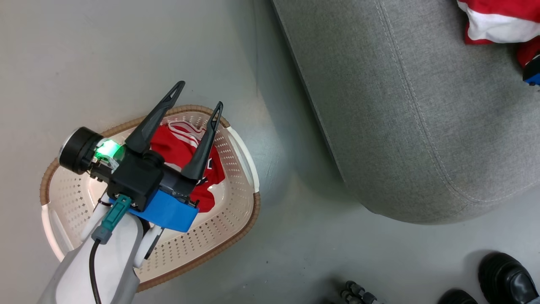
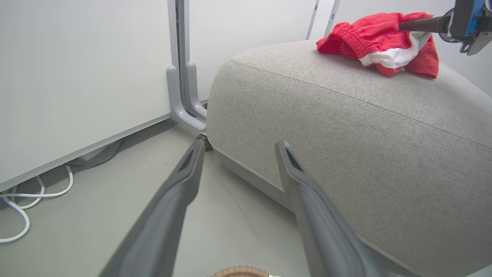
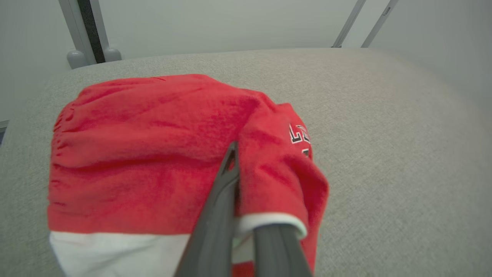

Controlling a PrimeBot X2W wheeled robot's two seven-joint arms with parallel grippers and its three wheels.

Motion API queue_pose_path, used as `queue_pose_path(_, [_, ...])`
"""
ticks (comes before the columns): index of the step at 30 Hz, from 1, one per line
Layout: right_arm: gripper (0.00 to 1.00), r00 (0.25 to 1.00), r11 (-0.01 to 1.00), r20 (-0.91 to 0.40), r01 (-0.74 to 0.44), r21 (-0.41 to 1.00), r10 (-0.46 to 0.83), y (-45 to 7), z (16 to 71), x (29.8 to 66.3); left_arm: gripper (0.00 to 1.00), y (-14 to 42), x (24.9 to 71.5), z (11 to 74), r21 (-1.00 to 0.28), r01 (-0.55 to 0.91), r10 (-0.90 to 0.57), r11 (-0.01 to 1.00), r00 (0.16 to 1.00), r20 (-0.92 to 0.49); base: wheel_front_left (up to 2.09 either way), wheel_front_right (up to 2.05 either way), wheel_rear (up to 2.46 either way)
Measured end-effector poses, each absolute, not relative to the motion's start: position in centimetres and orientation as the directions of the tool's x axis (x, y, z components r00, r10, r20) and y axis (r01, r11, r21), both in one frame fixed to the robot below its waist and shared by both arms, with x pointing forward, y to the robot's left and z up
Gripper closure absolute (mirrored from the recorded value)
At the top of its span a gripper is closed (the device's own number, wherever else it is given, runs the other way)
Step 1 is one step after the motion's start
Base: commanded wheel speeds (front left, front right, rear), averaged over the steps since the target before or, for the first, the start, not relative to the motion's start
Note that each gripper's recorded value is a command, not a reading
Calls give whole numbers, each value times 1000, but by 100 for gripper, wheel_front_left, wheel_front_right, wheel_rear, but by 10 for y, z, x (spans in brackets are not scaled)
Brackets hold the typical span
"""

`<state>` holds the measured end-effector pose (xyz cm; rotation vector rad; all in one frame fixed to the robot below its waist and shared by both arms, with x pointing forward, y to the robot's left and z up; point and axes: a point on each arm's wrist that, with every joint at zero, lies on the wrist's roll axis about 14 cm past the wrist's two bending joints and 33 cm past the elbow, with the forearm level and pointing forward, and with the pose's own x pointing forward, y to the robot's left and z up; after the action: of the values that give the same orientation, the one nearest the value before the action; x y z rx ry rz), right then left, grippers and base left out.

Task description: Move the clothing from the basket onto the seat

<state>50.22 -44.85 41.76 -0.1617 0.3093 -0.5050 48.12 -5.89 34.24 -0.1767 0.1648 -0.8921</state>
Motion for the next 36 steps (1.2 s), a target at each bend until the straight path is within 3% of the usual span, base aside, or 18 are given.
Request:
queue_pose_path(6, [99, 830, 865, -254, 446, -232, -496, -448, 418, 504, 0, -59, 481, 345, -219, 757, -784, 615, 617, -69, 0, 0, 0])
queue_pose_path(8, [60, 832, 866, -254, 442, -233, -493, -447, 418, 505, 0, -60, 480, 347, -221, 758, -785, 613, 616, -64, 0, 0, 0])
queue_pose_path(10, [13, 835, 870, -257, 432, -240, -486, -444, 418, 506, 0, -61, 479, 348, -222, 759, -785, 612, 616, -61, 0, 0, 0])
queue_pose_path(11, [0, 837, 871, -256, 429, -240, -483, -444, 418, 507, 0, -61, 478, 349, -222, 759, -785, 612, 616, -62, 0, 0, 0])
queue_pose_path(22, [0, 850, 874, -227, 427, -231, -476, -442, 431, 508, 0, -61, 478, 360, -216, 754, -778, 620, 626, -49, 0, 0, 0])
queue_pose_path(36, [0, 865, 885, -220, 401, -237, -451, -433, 451, 477, 0, -65, 461, 404, -229, 731, -754, 643, 657, -17, 0, 0, 0])
